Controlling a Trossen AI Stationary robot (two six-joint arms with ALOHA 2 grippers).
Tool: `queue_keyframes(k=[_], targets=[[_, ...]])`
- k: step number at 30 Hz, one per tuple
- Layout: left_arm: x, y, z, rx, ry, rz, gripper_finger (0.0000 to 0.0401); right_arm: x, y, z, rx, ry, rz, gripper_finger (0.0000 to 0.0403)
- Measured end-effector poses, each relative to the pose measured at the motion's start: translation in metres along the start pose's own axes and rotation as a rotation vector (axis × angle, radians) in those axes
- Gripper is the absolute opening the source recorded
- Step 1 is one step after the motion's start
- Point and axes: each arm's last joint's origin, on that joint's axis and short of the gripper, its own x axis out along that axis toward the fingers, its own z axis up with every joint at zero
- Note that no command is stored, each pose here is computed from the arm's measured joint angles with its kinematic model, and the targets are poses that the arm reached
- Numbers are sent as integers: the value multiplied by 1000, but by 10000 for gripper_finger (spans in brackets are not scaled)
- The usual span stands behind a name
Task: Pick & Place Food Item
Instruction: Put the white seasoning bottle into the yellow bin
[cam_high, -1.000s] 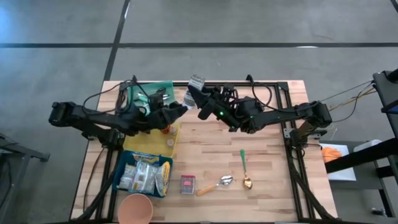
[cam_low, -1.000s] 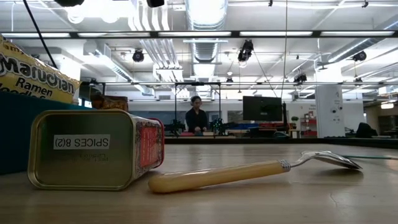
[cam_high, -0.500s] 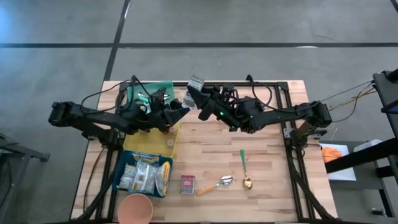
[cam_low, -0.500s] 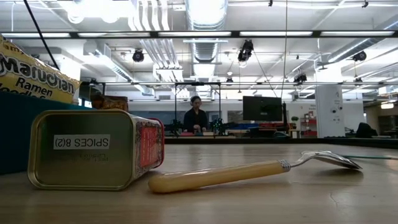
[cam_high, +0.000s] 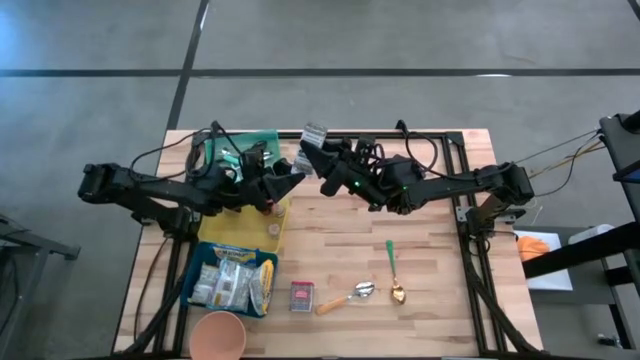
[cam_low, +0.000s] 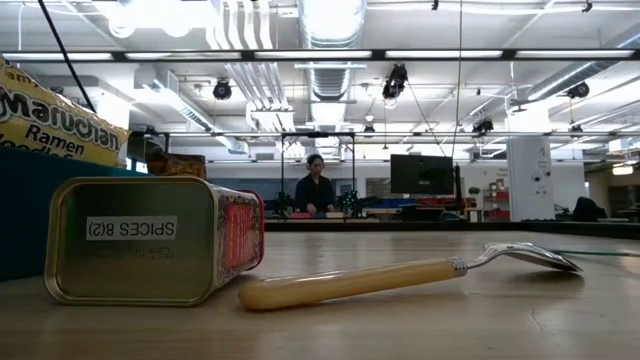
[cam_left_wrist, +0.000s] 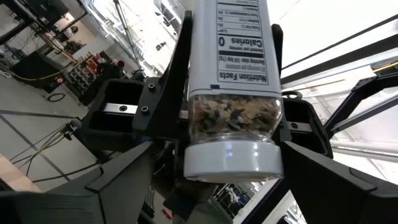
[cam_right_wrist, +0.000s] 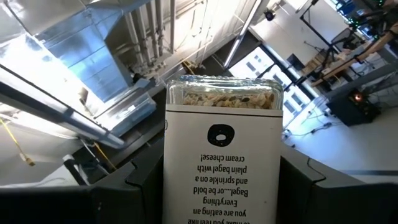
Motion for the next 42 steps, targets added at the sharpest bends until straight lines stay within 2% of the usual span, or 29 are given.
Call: queue_keyframes(k=[7, 15, 19, 31, 35, 42], targets=[[0, 1, -1, 2, 12, 2, 336, 0, 0, 1, 4, -3, 7, 193], [1, 0, 0, 4, 4, -1, 264, 0, 1, 0, 2, -1, 11, 193], [1, -1, 1, 5, 2, -3, 240, 0, 1, 0, 1, 1, 15, 193], [0, 1, 0, 2, 24, -8, 231, 1, -1, -5, 16, 10, 18, 193], [0, 1, 0, -5, 41, -20, 208, 1, -1, -5, 18, 19, 28, 193], [0, 1, -1, -5, 53, -29, 207, 1, -1, -5, 16, 28, 40, 193]])
